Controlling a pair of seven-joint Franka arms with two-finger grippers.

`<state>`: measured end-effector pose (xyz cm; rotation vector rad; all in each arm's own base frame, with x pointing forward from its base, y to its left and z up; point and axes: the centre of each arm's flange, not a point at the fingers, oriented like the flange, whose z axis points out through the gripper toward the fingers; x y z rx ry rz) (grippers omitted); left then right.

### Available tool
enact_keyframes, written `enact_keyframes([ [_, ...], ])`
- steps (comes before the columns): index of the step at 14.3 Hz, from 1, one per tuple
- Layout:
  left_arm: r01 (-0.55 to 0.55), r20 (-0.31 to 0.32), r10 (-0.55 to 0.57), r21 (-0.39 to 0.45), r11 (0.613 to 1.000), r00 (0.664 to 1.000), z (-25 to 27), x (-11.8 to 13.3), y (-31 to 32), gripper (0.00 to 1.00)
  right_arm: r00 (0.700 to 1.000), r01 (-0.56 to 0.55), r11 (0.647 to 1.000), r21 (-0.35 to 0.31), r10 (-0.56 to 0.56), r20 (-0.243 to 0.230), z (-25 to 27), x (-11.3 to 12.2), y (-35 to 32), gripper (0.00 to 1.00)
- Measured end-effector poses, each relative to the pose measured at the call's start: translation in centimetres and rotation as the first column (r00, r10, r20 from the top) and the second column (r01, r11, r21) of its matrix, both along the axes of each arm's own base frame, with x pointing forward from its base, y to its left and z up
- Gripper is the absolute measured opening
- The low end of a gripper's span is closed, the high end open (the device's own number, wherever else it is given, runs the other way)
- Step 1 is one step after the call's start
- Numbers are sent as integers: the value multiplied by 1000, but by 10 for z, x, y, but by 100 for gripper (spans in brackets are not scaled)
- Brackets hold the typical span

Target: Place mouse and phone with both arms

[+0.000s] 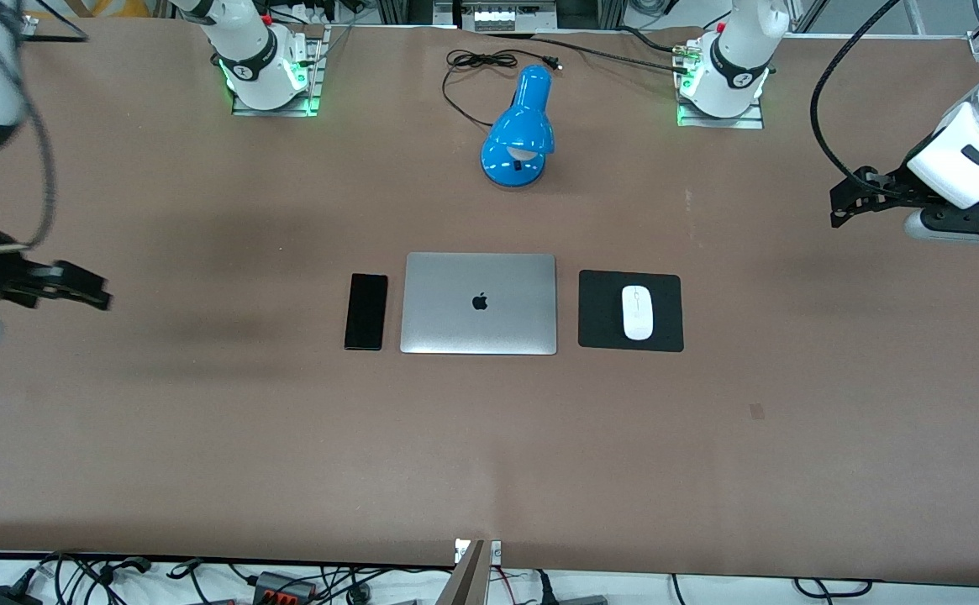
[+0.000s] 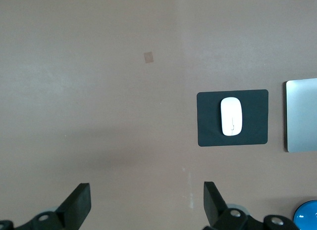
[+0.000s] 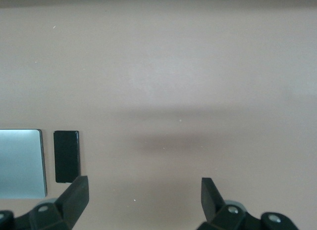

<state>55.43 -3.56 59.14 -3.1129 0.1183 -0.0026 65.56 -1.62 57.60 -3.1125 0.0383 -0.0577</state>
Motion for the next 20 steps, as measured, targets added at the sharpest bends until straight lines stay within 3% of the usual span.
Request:
enact_keyframes([
  [4,0,-6,0,0,1000,1000,1,-1,0,100,1000,-5,1000,1,5,10,15,-9,-7,100],
  [7,0,-6,0,0,1000,1000,2,-1,0,100,1000,-11,999,-38,11,-2,25,-23,-8,100],
  [10,0,-5,0,0,1000,1000,2,-1,0,100,1000,-18,999,-41,17,-25,17,-42,-6,100],
  [16,0,-6,0,0,1000,1000,2,-1,0,100,1000,-18,999,-34,17,-16,-7,-82,-6,100],
  [20,4,-6,-4,1,1000,1000,2,-1,-2,100,1000,-21,999,-33,21,-22,-10,-85,-4,100],
])
